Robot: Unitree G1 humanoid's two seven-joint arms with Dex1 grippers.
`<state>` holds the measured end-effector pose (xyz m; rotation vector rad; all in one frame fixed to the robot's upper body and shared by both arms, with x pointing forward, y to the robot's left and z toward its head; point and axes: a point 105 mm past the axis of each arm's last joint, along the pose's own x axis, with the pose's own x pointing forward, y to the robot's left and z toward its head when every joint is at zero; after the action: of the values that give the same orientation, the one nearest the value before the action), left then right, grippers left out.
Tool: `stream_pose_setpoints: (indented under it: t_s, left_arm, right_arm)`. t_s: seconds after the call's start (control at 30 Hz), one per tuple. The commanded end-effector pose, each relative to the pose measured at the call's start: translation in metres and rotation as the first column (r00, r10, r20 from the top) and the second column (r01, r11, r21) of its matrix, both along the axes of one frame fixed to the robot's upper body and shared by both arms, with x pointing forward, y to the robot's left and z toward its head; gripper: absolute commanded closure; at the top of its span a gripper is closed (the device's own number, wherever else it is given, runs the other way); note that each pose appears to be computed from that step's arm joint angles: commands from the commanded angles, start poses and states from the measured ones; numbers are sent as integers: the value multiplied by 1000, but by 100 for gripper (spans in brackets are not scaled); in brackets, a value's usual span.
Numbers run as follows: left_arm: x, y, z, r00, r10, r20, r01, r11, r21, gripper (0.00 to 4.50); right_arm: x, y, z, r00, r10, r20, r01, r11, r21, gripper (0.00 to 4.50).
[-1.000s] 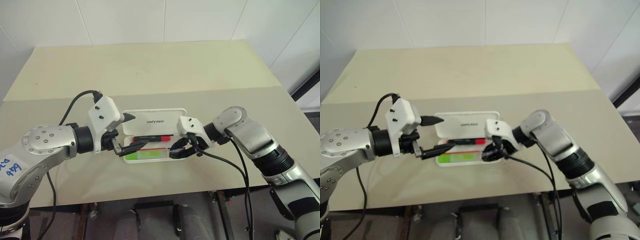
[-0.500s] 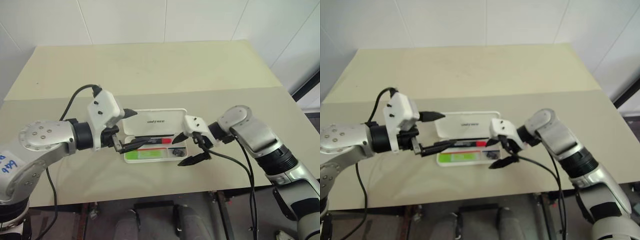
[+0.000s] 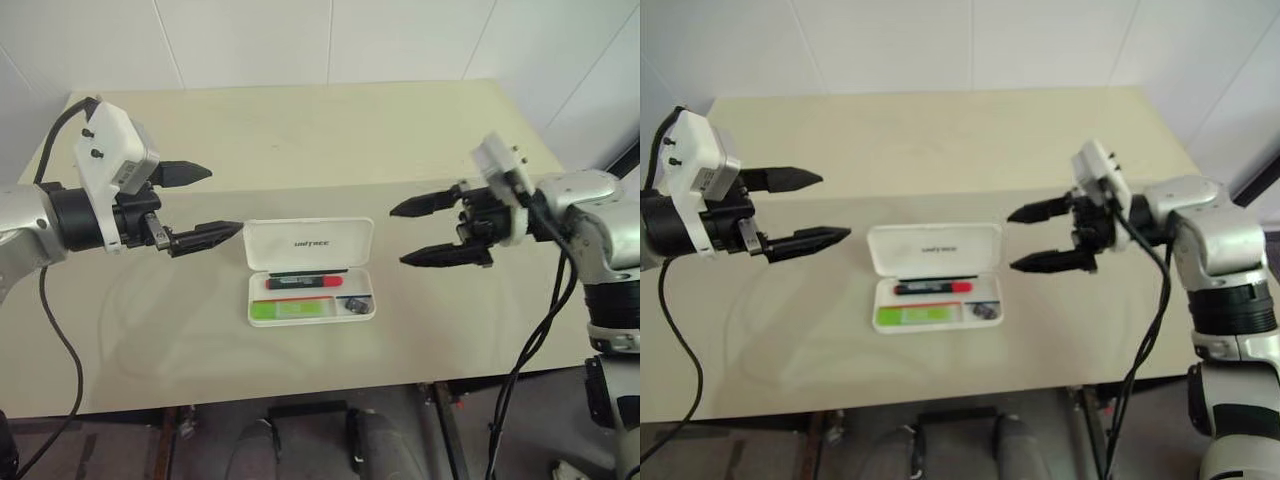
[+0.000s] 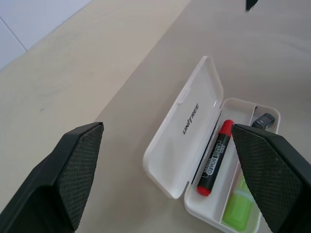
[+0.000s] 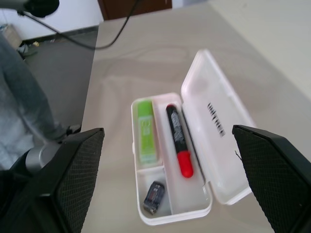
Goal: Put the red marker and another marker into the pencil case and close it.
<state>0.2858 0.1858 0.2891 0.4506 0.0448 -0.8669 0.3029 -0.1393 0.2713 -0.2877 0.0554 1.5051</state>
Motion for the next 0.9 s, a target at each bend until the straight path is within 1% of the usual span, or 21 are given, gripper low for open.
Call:
stream_pose_setpoints:
  t_s: [0.03, 0.1, 0.23, 0.27, 0.33, 0.37, 0.4, 0.5, 0.63, 0.73, 0.9]
  left_arm:
    - [12, 6, 2, 1000, -7, 20, 7, 1000, -3, 0]
    - [24, 14, -7, 1000, 12, 1, -12, 1000, -2, 0]
    - [41, 19, -14, 1000, 1, -17, -1, 1000, -11, 0]
    - [45, 20, -15, 1000, -3, -18, 3, 1000, -8, 19]
    - [50, 21, -11, 999, -25, -27, 24, 998, -51, 59]
    - [53, 23, -9, 999, -26, -27, 24, 997, -72, 88]
    - [56, 25, -8, 999, -25, -29, 22, 996, -89, 123]
    - [67, 35, -17, 999, 2, -51, -8, 994, -105, 222]
    - [73, 29, -30, 995, -38, -91, 26, 991, -128, 349]
    - [79, 21, -37, 991, -76, -113, 59, 988, -144, 447]
    - [90, 15, -43, 990, -80, -118, 65, 990, -127, 447]
  right_arm:
    - [-13, -1, 20, 998, 25, 55, -26, 999, 30, 4]
    - [-16, -1, 21, 998, 21, 57, -23, 999, 25, 4]
    - [-19, 0, 21, 998, 10, 57, -11, 1000, 23, 4]
    - [-19, 0, 21, 998, 3, 57, -4, 1000, 18, 1]
    - [-20, 0, 20, 998, -4, 57, 4, 1000, 14, 0]
    - [-21, 0, 20, 998, -7, 57, 6, 1000, 13, 0]
    - [-22, -1, 20, 998, -8, 57, 7, 1000, 14, 0]
    - [-26, -1, 23, 999, -5, 54, 3, 1000, 27, 0]
    - [-29, 0, 23, 999, -9, 52, 7, 999, 32, 0]
    - [-23, 3, 28, 997, -56, 58, 52, 997, 58, 0]
    - [-16, 6, 26, 992, -103, 74, 100, 994, 43, 0]
